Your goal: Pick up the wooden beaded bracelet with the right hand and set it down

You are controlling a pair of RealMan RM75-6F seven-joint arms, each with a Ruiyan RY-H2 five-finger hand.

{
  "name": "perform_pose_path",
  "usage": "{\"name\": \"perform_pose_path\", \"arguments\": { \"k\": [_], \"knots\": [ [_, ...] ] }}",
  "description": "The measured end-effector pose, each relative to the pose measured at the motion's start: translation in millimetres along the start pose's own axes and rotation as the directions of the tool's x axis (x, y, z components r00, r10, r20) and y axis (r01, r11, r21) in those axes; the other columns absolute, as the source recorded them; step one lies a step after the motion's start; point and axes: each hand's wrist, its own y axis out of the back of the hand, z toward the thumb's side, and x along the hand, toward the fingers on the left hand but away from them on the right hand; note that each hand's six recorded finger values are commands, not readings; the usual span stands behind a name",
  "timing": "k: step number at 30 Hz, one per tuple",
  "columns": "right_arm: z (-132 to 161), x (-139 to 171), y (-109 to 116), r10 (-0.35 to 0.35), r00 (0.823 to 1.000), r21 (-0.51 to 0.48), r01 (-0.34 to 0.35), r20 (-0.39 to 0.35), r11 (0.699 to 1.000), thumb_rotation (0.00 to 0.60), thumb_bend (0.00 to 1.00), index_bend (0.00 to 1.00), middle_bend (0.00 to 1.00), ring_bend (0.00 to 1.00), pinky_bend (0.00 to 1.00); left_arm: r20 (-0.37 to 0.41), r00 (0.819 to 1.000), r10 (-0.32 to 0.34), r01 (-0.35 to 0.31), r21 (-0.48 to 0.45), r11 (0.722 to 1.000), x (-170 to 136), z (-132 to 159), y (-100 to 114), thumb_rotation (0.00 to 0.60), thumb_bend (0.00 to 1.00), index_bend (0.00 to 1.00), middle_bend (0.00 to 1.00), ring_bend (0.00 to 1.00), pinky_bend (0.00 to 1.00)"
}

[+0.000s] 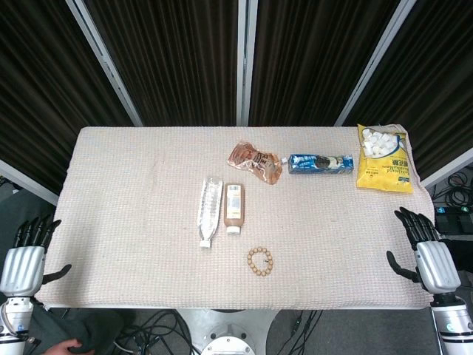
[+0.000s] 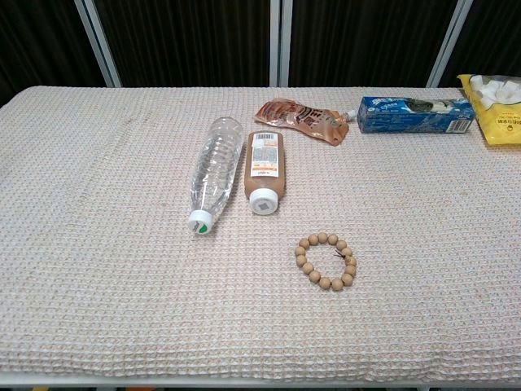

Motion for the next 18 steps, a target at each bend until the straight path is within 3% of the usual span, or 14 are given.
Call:
{"name": "perform_pose_path", "arguments": {
  "k": [6, 11, 15, 18],
  "knots": [
    [6, -1, -2, 0.002, 0.999, 0.003, -0.002, -0.033, 1.000, 0.590, 0.32, 0.00, 0.05, 0.00, 0.00, -0.002, 1.000, 0.003, -0.003, 0.001, 1.000, 0, 0, 1, 0.600, 0.00, 0.14, 0.06, 0.00, 0.00],
    [25, -9, -11, 0.039, 0.992, 0.018, -0.037, -0.121, 0.999, 0.597, 0.33, 0.00, 0.12, 0.00, 0.00, -0.005, 1.000, 0.003, -0.003, 0.001, 1.000, -2, 1, 2, 0.600, 0.00, 0.14, 0.06, 0.00, 0.00],
    [53, -25, -30, 0.129, 0.964, 0.058, -0.119, -0.234, 0.991, 0.600, 0.32, 0.05, 0.20, 0.00, 0.00, -0.006, 1.000, 0.000, 0.000, -0.003, 1.000, -3, 1, 3, 0.600, 0.00, 0.14, 0.06, 0.00, 0.00],
    [75, -40, -50, 0.217, 0.927, 0.120, -0.188, -0.307, 0.975, 0.600, 0.31, 0.14, 0.23, 0.00, 0.00, -0.012, 1.000, 0.004, -0.004, -0.005, 1.000, -4, 0, 4, 0.600, 0.00, 0.14, 0.06, 0.00, 0.00]
  ]
}}
